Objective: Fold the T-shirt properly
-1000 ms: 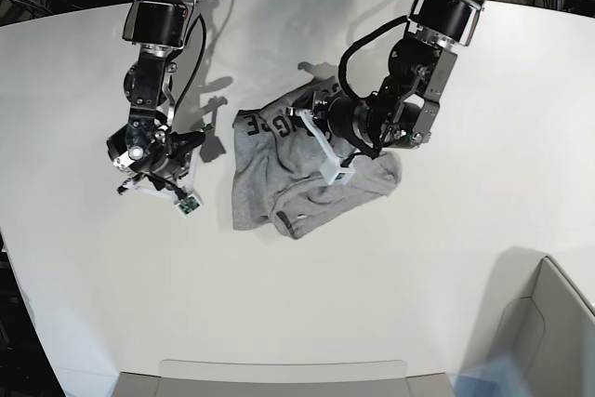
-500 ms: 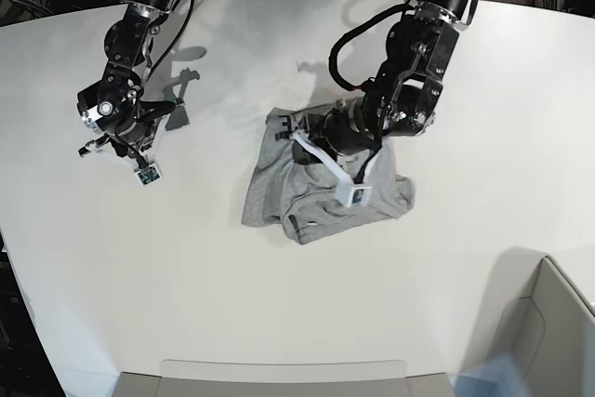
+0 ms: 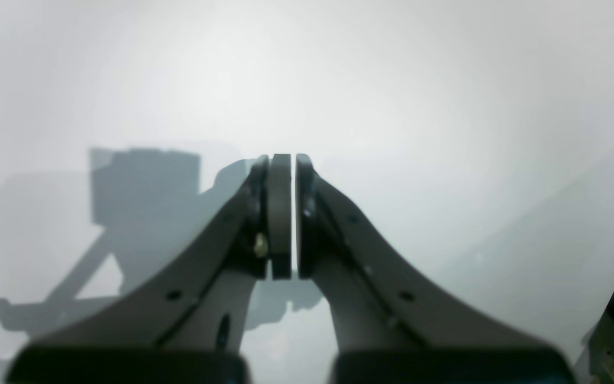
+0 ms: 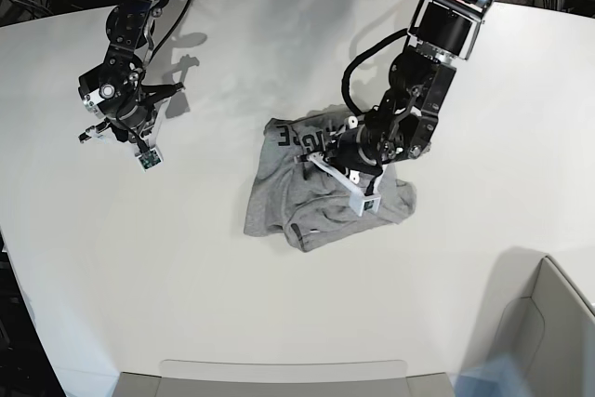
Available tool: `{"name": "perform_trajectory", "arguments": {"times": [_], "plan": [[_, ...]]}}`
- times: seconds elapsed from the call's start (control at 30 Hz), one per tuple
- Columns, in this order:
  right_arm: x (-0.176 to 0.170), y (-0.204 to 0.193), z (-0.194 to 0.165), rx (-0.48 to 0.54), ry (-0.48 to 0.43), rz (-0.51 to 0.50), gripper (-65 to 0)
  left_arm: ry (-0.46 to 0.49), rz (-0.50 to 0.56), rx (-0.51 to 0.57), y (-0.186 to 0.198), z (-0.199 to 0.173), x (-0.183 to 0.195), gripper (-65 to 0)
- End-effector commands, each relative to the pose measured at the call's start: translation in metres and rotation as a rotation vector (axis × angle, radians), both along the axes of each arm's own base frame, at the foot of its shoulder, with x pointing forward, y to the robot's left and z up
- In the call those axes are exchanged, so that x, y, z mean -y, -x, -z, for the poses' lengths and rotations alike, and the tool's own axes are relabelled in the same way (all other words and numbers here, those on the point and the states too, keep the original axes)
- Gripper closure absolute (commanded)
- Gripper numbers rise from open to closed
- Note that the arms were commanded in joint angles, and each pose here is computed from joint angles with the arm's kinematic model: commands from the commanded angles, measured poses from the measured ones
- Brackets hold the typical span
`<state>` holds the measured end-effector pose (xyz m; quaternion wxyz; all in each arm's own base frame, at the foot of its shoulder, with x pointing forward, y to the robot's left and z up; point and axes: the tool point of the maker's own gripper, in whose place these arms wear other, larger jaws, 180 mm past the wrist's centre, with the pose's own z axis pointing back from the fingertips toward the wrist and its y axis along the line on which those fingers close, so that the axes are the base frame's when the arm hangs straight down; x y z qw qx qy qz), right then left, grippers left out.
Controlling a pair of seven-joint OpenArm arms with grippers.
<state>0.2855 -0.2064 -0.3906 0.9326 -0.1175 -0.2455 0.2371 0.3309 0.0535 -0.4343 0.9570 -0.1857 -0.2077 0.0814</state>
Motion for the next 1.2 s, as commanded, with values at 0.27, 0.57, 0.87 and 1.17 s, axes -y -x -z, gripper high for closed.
{"name": "perform_trajectory", "arguments": {"times": [0.27, 0.57, 0.87, 1.17], "plan": [[-0.02, -0.01, -0.009, 0.044, -0.045, -0.025, -2.1, -0.374, -0.014, 0.04, -0.007, 0.0, -0.164, -2.8], [-0.039, -0.016, -0.015, 0.067, -0.06, -0.067, -2.1, -0.391, -0.056, 0.06, -0.013, -0.013, -0.21, -2.8], [-0.038, -0.017, -0.084, 0.277, -0.024, -0.063, -2.1, -0.321, -0.168, 0.344, -0.016, -0.123, -0.212, 0.0], [-0.046, 0.039, -0.051, 0.18, -0.059, -0.082, -2.1, -0.317, -0.233, 0.372, 0.068, -0.135, -0.205, 0.0]]}}
